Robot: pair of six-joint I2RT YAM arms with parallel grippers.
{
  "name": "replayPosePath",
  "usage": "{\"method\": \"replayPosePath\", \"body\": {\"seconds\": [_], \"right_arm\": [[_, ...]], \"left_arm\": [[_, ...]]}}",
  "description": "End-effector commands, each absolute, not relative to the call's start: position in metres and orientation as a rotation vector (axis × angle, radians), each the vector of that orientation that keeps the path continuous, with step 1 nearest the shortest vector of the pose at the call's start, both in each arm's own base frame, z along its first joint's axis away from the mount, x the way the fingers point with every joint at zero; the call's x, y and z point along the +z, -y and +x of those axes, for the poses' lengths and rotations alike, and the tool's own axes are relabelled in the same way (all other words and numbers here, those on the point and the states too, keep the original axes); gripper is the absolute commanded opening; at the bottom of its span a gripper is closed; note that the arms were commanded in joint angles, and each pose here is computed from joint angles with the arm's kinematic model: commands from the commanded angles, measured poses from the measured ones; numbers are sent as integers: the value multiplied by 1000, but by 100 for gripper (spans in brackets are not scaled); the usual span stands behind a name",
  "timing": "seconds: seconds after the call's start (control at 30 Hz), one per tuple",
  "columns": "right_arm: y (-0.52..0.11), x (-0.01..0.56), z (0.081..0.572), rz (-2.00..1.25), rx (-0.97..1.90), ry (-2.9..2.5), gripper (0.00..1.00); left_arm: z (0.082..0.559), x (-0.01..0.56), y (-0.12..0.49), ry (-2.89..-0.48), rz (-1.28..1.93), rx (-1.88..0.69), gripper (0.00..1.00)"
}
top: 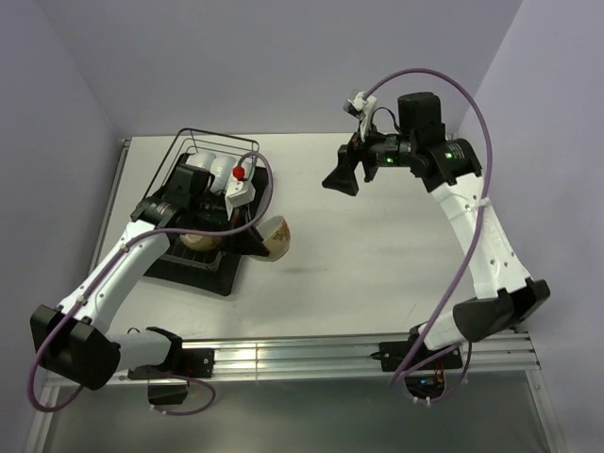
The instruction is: Load the bowls into the dish rack
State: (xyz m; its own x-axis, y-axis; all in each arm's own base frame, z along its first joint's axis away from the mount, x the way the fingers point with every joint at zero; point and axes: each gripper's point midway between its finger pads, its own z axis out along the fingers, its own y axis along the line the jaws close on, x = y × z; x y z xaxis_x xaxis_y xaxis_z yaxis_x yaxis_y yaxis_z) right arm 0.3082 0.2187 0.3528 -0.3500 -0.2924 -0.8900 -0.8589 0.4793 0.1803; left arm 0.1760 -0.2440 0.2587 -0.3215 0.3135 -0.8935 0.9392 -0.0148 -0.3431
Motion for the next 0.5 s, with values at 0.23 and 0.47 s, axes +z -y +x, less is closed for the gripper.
{"method": "replayPosePath", "body": {"seconds": [0.23, 0.47], "right_arm": [[-220, 378, 221, -1547, 644, -1283, 99], [-248, 346, 185, -1700, 669, -1222, 98]], "left_arm": [[169, 304, 255, -1532, 1273, -1757, 0], [169, 305, 256, -1516, 1257, -1842, 0]]}}
